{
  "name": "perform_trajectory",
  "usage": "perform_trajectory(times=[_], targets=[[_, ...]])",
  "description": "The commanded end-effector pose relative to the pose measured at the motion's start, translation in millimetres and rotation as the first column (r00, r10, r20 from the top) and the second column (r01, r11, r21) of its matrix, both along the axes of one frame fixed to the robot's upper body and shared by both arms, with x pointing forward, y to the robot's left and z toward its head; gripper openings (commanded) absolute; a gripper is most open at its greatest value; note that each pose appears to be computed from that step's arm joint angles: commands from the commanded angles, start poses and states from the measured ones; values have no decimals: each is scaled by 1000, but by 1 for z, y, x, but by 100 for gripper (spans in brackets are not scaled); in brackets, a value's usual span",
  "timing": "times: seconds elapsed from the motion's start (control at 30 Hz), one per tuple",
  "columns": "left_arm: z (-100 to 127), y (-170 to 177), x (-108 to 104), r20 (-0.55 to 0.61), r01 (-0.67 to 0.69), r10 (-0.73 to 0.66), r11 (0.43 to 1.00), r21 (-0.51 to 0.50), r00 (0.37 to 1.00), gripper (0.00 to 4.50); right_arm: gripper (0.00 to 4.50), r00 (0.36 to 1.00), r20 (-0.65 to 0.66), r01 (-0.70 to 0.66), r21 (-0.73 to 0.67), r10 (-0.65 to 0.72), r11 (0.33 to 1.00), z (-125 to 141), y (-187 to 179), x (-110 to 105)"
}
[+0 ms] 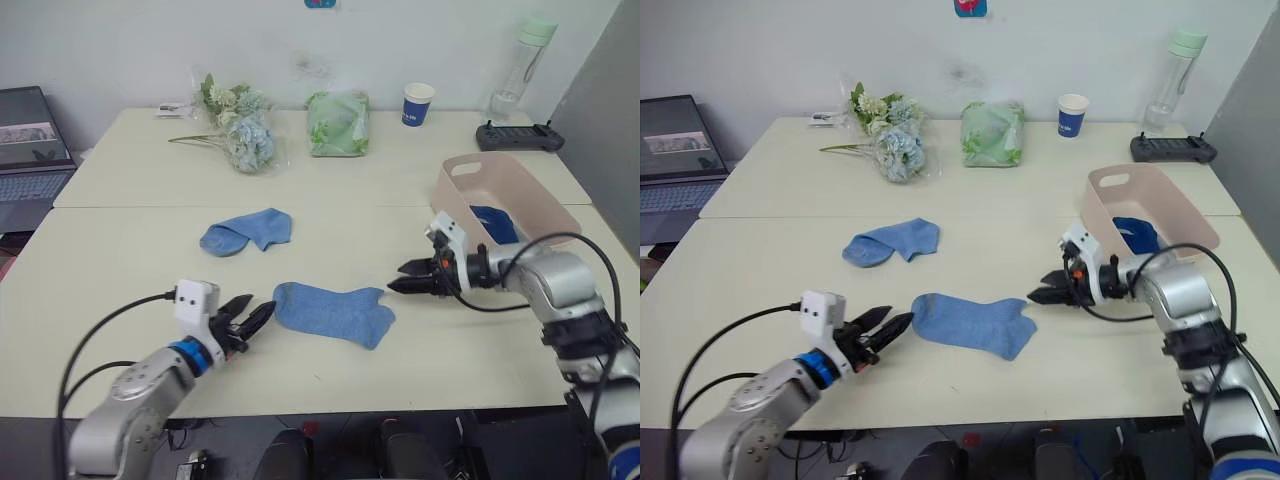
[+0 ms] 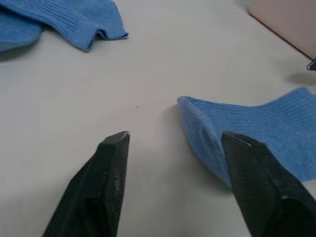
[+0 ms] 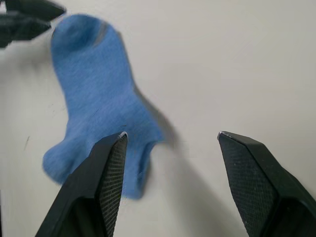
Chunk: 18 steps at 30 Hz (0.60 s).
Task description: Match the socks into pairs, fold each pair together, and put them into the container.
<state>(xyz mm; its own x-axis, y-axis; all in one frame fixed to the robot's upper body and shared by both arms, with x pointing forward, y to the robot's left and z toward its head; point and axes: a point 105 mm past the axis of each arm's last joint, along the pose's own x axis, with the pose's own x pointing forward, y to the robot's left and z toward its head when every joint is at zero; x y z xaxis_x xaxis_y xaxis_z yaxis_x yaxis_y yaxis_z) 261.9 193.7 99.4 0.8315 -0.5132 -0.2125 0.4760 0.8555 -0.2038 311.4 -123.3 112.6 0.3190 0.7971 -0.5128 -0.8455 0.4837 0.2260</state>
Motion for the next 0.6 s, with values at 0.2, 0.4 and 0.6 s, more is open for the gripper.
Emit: perform_trajectory(times=[0.2, 0.4, 0.6], targets=[[11, -23, 27, 49, 130, -129, 991, -14, 990, 323, 318, 994, 107, 1, -47, 4, 999, -9, 16, -19], [-8, -29, 33, 2, 172, -172, 983, 70, 985, 305, 318, 992, 124, -1, -73, 10, 997, -21, 21, -23], [-7, -22, 27, 3, 170, -171, 983, 67, 985, 137, 153, 991, 128, -35, -75, 44, 997, -19, 22, -32]])
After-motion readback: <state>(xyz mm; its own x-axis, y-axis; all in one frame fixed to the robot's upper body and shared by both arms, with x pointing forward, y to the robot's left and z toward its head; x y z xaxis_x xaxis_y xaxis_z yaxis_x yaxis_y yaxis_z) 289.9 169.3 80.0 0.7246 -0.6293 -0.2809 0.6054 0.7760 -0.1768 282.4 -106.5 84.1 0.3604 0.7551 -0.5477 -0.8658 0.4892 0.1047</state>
